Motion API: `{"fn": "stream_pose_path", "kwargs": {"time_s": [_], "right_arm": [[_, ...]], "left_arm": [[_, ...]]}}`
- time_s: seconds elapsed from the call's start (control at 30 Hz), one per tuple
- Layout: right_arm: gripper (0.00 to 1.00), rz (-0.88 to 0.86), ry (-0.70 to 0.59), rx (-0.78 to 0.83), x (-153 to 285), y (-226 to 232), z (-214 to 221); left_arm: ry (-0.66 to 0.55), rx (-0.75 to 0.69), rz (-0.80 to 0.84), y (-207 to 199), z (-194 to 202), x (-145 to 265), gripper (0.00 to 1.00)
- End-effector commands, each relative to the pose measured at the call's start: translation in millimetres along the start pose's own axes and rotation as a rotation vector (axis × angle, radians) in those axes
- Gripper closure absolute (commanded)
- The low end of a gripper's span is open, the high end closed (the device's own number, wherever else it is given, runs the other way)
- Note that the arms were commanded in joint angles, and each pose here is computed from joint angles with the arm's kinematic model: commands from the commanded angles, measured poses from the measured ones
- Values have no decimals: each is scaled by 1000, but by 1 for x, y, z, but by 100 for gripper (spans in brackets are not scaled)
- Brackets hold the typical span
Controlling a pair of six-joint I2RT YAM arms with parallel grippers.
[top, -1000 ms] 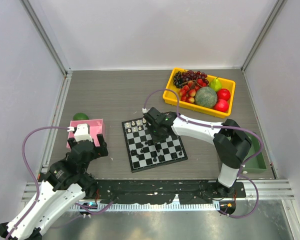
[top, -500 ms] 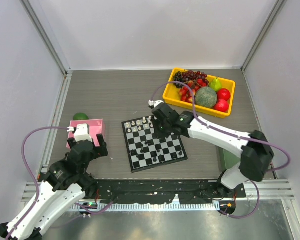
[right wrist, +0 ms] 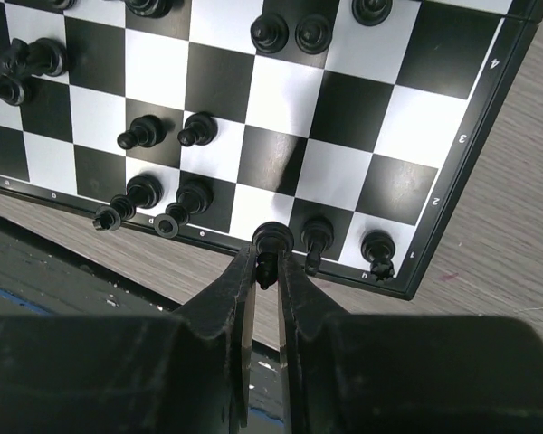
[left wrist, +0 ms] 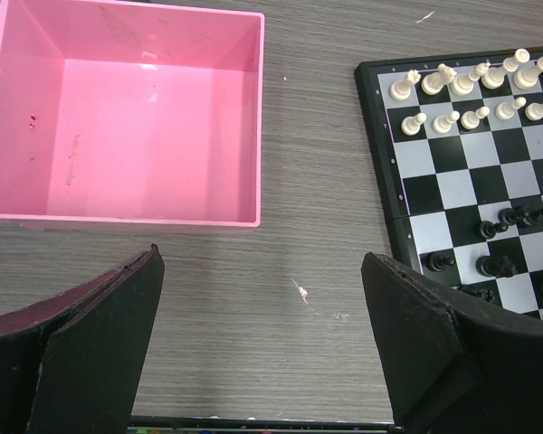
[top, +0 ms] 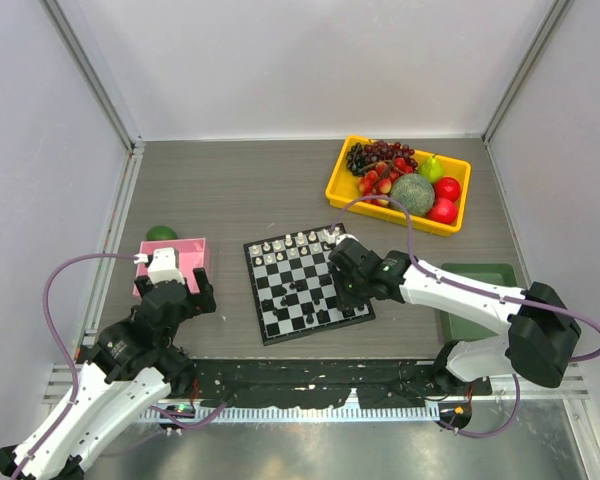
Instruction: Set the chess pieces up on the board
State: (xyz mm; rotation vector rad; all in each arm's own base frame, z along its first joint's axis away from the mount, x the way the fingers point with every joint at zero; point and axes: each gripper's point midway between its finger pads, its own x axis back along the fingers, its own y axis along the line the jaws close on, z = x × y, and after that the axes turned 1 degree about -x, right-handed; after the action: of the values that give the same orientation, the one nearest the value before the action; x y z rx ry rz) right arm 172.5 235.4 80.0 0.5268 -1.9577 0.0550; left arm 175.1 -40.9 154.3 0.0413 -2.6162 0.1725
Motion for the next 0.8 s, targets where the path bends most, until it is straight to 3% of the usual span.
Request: {"fn": "stream_pose_path", "kwargs": {"time_s": [0.0, 0.77], "right_arm": [[86, -52, -53, -21, 5, 14, -10], [84, 0, 16, 17, -23, 9, 15]], "left_arm": [[-37, 15, 12, -4, -9, -1, 1], [-37, 17, 15, -4, -9, 0, 1]]}}
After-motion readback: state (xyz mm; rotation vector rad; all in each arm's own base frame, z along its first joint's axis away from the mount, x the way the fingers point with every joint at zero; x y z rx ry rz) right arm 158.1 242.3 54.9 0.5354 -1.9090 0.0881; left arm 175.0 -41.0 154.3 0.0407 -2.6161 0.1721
